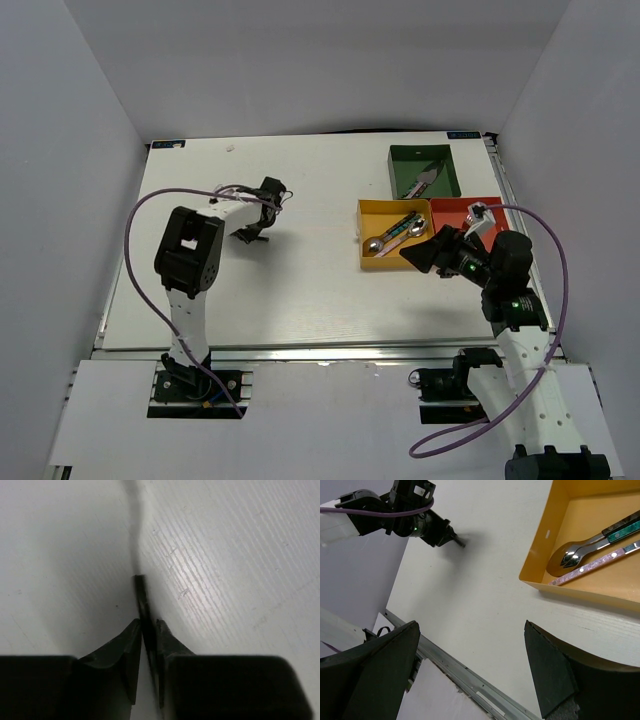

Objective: Sort the eating utensils into containers

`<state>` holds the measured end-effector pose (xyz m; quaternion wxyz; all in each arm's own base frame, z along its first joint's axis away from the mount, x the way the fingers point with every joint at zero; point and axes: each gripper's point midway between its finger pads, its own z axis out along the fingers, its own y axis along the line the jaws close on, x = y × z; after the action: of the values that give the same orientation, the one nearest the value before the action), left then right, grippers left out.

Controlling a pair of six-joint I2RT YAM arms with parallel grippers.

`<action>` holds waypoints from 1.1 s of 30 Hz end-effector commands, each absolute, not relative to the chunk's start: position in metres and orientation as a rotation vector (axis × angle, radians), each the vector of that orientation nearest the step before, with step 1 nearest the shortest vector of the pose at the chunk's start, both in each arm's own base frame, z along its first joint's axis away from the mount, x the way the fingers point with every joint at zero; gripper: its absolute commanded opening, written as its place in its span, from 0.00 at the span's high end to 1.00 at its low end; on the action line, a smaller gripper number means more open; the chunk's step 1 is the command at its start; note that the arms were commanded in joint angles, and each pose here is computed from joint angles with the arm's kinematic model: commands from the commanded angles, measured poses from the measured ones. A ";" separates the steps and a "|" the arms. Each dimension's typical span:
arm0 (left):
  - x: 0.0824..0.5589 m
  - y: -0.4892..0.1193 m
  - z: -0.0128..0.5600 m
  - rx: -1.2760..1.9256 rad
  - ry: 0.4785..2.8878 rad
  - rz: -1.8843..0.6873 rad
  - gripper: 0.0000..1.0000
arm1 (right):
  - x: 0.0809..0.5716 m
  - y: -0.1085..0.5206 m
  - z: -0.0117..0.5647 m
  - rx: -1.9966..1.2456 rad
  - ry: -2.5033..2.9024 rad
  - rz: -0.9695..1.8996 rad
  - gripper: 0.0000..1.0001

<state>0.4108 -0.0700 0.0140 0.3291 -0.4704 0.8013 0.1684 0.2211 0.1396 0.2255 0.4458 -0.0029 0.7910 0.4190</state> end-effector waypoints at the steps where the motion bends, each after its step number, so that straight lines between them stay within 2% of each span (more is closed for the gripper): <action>1: 0.392 -0.079 -0.013 -1.266 2.183 0.366 0.75 | 0.219 0.147 0.230 -0.070 1.930 1.085 0.11; 2: 0.391 -0.081 -0.007 -1.242 2.193 0.330 0.91 | 0.218 0.149 0.233 -0.098 1.913 1.100 0.10; 4: 0.394 -0.095 -0.001 -1.117 2.252 0.232 1.00 | 0.206 0.162 0.222 -0.164 1.922 1.225 0.11; 6: 0.390 -0.119 0.023 -1.001 2.227 0.091 1.00 | 0.201 0.175 0.234 -0.203 1.826 1.380 0.11; 8: 0.380 -0.158 0.064 -0.687 2.198 -0.075 1.00 | 0.195 0.183 0.227 -0.224 1.798 1.500 0.11; 9: 0.357 -0.193 0.082 -0.524 2.212 -0.268 1.00 | 0.196 0.186 0.221 -0.195 1.836 1.493 0.11; 11: 0.341 -0.241 0.119 -0.289 2.125 -0.528 1.00 | 0.211 0.186 0.217 -0.140 1.849 1.395 0.11; 12: 0.305 -0.281 0.135 -0.082 2.123 -0.800 1.00 | 0.211 0.199 0.217 -0.125 1.871 1.393 0.11; 13: 0.290 -0.293 0.145 0.013 2.078 -0.885 1.00 | 0.225 0.199 0.215 -0.011 1.887 1.352 0.11; 17: 0.206 -0.350 0.159 0.363 2.012 -1.124 1.00 | 0.245 0.222 0.207 0.187 1.930 1.255 0.17; 22: 0.174 -0.378 0.188 0.427 1.892 -1.298 1.00 | 0.253 0.247 0.187 0.254 2.022 1.171 0.28; 24: 0.171 -0.383 0.203 0.420 1.844 -1.333 1.00 | 0.252 0.248 0.178 0.289 2.044 1.133 0.48; 25: 0.174 -0.383 0.207 0.402 1.837 -1.324 1.00 | 0.252 0.247 0.177 0.303 2.036 1.119 0.55; 27: 0.180 -0.380 0.205 0.378 1.855 -1.277 1.00 | 0.248 0.248 0.184 0.295 2.006 1.139 1.00; 28: 0.182 -0.379 0.205 0.367 1.862 -1.261 0.97 | 0.247 0.248 0.182 0.293 2.010 1.139 1.00; 29: 0.184 -0.378 0.204 0.368 1.865 -1.249 0.82 | 0.247 0.246 0.186 0.294 1.991 1.134 1.00; 30: 0.188 -0.377 0.205 0.348 1.867 -1.224 0.64 | 0.249 0.244 0.188 0.297 1.980 1.122 1.00; 31: 0.193 -0.373 0.206 0.321 1.875 -1.190 0.39 | 0.249 0.242 0.189 0.293 1.990 1.102 1.00; 32: 0.194 -0.370 0.208 0.311 1.875 -1.176 0.02 | 0.254 0.235 0.190 0.284 1.979 1.045 1.00; 33: 0.196 -0.367 0.211 0.298 1.873 -1.160 0.02 | 0.258 0.230 0.192 0.286 1.975 1.014 1.00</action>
<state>0.1815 -0.3745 0.1752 0.3993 0.1485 0.7702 -0.4747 0.2385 0.2474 0.1741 0.3803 0.1042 0.8037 0.4456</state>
